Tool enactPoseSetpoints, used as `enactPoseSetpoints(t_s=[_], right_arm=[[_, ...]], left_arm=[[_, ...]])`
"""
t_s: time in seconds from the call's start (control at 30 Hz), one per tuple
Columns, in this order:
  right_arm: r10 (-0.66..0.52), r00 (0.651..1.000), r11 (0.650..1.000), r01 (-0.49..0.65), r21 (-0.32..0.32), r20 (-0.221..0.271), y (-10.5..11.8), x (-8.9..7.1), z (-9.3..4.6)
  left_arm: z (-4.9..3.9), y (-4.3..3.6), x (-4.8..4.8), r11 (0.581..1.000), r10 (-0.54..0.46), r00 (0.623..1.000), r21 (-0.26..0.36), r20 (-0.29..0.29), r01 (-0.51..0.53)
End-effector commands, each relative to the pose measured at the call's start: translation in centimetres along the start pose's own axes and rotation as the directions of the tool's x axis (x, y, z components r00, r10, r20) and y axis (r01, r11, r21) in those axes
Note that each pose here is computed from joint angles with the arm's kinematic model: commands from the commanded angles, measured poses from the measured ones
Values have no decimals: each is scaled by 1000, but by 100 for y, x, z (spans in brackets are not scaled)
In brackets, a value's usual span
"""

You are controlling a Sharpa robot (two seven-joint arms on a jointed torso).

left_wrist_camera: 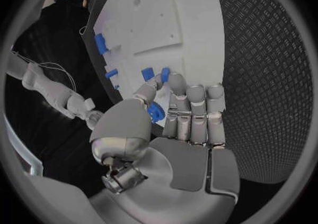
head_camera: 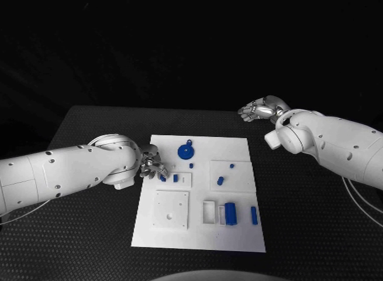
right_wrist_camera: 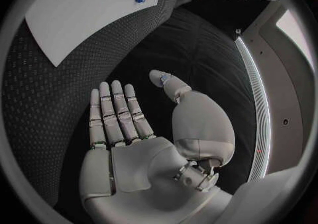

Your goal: Assemble the parts on the task board

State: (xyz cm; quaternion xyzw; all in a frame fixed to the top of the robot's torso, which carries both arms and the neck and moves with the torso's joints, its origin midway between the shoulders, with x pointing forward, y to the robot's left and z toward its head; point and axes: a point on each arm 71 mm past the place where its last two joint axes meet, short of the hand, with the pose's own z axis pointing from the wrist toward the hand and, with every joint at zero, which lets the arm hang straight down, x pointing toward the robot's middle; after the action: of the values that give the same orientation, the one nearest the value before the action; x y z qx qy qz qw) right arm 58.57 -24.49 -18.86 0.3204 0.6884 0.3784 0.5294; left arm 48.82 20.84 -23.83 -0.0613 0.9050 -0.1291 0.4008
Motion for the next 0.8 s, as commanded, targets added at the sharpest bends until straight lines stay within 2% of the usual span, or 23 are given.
enactPoseSetpoints(t_s=[0.03,0.8], right_arm=[[2,1000,1000,-2,-7,-14,6,13,-1],[2,1000,1000,-2,-7,-14,6,11,-3]], left_arm=[[5,-26,18,1000,-4,1000,10,-14,5],[18,-9,5,1000,18,1000,-3,-6,-18]])
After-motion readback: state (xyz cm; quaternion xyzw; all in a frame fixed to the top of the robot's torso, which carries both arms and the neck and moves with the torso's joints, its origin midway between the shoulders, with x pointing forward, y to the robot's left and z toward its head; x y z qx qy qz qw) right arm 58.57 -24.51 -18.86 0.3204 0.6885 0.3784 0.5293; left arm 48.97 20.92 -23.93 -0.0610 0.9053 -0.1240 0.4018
